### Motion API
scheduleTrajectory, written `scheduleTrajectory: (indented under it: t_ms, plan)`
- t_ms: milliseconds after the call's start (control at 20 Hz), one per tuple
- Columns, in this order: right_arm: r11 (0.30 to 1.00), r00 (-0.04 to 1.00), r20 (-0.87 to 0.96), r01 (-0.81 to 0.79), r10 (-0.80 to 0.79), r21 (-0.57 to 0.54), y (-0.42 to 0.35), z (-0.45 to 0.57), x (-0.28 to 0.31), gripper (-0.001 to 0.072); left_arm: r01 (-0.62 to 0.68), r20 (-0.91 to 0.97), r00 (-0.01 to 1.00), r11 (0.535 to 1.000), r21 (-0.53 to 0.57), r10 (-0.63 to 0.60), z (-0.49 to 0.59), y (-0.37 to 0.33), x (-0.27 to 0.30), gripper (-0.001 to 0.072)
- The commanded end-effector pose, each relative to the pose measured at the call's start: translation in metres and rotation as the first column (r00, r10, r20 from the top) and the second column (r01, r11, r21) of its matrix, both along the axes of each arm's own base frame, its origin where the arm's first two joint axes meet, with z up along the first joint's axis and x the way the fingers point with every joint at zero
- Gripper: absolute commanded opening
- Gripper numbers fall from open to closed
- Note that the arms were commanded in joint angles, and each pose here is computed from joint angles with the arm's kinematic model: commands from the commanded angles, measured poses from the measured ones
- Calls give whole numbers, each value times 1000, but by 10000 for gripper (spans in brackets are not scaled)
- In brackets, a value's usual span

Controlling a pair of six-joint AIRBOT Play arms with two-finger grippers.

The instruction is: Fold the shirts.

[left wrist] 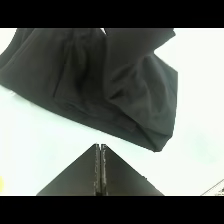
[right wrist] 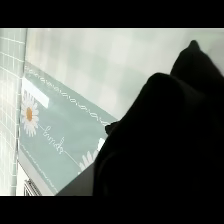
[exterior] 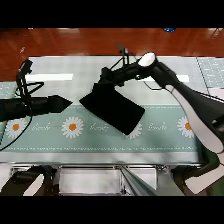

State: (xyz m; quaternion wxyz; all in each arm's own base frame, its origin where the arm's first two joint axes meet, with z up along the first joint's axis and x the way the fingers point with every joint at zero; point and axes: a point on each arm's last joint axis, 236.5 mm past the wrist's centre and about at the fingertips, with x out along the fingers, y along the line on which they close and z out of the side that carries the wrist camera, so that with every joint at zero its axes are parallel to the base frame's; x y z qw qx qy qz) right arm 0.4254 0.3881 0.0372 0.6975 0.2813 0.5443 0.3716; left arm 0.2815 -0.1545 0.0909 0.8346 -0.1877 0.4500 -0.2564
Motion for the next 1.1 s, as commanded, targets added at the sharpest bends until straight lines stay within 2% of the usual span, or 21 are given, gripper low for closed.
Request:
scheduleTrajectory:
  t_ms: [0, 50, 100, 350, 450, 500, 550, 600, 650, 750, 800, 850, 950, 1050]
  plan:
    - [1000, 1000, -28, -12, 12, -12, 25, -30, -3, 82, -28, -7, 1000, 1000, 1, 28, -10, 5, 2, 22]
    - [1000, 1000, -25, 0, 0, -13, 27, -34, 0, 351, -35, -7, 999, 999, 1, 35, -12, 6, 4, 21]
    - [1000, 1000, -23, 4, -4, -12, 27, -34, 1, 408, -38, -10, 999, 999, 2, 38, -14, 6, 6, 21]
    - [999, 999, -33, -39, 39, -6, -36, 19, 1, 407, -80, -8, 997, 996, 25, 80, -24, 16, 20, 22]
    - [995, 998, 11, -53, 55, -88, -100, 57, -6, 407, -116, -20, 993, 992, 39, 117, -29, 29, 26, 22]
    - [982, 998, 48, -34, 44, -184, -139, 72, -12, 406, -135, -32, 990, 990, 40, 137, -31, 37, 27, 22]
    - [945, 995, 100, 26, 7, -326, -188, 83, -19, 407, -147, -43, 988, 988, 40, 149, -32, 42, 26, 22]
    - [879, 986, 155, 129, -64, -459, -237, 91, -25, 407, -154, -59, 986, 987, 41, 156, -34, 46, 24, 22]
    - [781, 963, 214, 258, -162, -569, -289, 97, -38, 407, -154, -71, 985, 987, 41, 156, -35, 48, 22, 22]
    - [613, 899, 300, 436, -317, -659, -363, 90, -77, 407, -144, -79, 986, 989, 40, 147, -36, 46, 20, 22]
    - [574, 866, 312, 494, -391, -653, -381, 71, -100, 407, -139, -79, 987, 990, 40, 141, -36, 44, 19, 21]
    - [564, 833, 296, 538, -466, -626, -387, 46, -121, 408, -130, -78, 988, 991, 40, 132, -36, 41, 18, 22]
    - [605, 763, 193, 616, -617, -505, -368, -10, -152, 412, -114, -78, 990, 993, 39, 117, -35, 36, 17, 22]
    - [671, 708, -9, 665, -706, -329, -323, -54, -168, 412, -101, -78, 992, 994, 39, 104, -35, 32, 15, 22]
